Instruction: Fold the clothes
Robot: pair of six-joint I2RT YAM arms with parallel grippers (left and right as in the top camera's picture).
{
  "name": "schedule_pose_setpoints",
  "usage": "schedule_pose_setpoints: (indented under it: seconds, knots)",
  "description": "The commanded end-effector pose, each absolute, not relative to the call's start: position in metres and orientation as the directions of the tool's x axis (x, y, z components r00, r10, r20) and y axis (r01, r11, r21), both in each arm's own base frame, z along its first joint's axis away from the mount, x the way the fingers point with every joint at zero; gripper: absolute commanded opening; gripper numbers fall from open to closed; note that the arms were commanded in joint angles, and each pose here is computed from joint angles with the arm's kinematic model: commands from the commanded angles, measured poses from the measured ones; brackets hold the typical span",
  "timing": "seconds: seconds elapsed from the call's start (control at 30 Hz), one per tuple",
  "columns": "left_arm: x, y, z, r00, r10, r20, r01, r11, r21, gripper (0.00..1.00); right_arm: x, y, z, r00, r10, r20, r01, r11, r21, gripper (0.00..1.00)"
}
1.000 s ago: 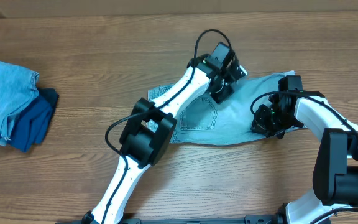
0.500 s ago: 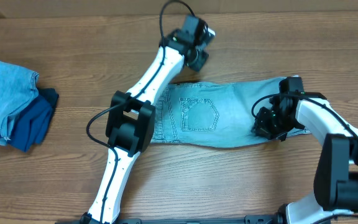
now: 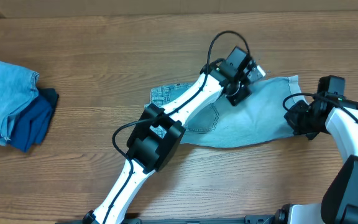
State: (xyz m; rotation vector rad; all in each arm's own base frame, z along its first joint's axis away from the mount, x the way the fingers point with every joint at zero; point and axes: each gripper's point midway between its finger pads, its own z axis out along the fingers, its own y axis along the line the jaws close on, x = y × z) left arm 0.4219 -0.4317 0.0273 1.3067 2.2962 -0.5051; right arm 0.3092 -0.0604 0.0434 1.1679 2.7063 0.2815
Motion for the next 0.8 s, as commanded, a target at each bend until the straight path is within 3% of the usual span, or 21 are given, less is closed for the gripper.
schedule_pose_setpoints:
  seconds: [0.0, 0.2, 0.27, 0.47, 0.5, 0.57, 0.6, 0.7, 0.77]
  knots:
    - [0.426, -0.42, 0.021, -0.453, 0.714, -0.534, 0.865, 0.498, -0.068, 0.04, 0.321, -0.066, 0.034, -0.664, 0.74, -0.107, 0.705, 0.667, 0.241, 0.04]
    - [0.434, -0.404, 0.01, -0.473, 0.726, -0.499, 0.843, 0.537, -0.018, 0.05, 0.309, -0.089, -0.007, -0.632, 0.77, -0.085, 0.763, 0.638, 0.104, 0.04]
    - [0.441, -0.394, 0.009, -0.489, 0.722, -0.49, 0.83, 0.558, -0.006, 0.05, 0.271, -0.122, -0.005, -0.478, 0.874, -0.081, 0.878, 0.475, -0.059, 0.04]
    - [0.451, -0.374, 0.006, -0.532, 0.707, -0.467, 0.804, 0.594, -0.017, 0.04, 0.266, -0.134, 0.004, -0.428, 0.9, -0.083, 0.904, 0.427, -0.036, 0.04]
    - [0.452, -0.373, 0.006, -0.531, 0.705, -0.47, 0.803, 0.595, -0.015, 0.04, 0.274, -0.134, 0.009, -0.449, 0.888, -0.095, 0.893, 0.451, -0.005, 0.04]
    - [0.46, -0.375, 0.022, -0.523, 0.693, -0.497, 0.8, 0.6, -0.007, 0.04, 0.319, -0.121, 0.042, -0.594, 0.79, -0.15, 0.762, 0.613, 0.209, 0.04]
    - [0.464, -0.377, 0.05, -0.514, 0.682, -0.52, 0.798, 0.602, 0.001, 0.08, 0.352, -0.111, 0.09, -0.664, 0.699, -0.266, 0.607, 0.711, 0.354, 0.05]
    - [0.463, -0.374, 0.117, -0.543, 0.624, -0.561, 0.763, 0.646, -0.02, 0.2, 0.373, -0.104, 0.141, -0.655, 0.661, -0.367, 0.499, 0.743, 0.446, 0.04]
    - [0.454, -0.355, 0.147, -0.614, 0.579, -0.537, 0.696, 0.718, -0.022, 0.28, 0.382, -0.087, 0.148, -0.687, 0.624, -0.373, 0.406, 0.755, 0.515, 0.04]
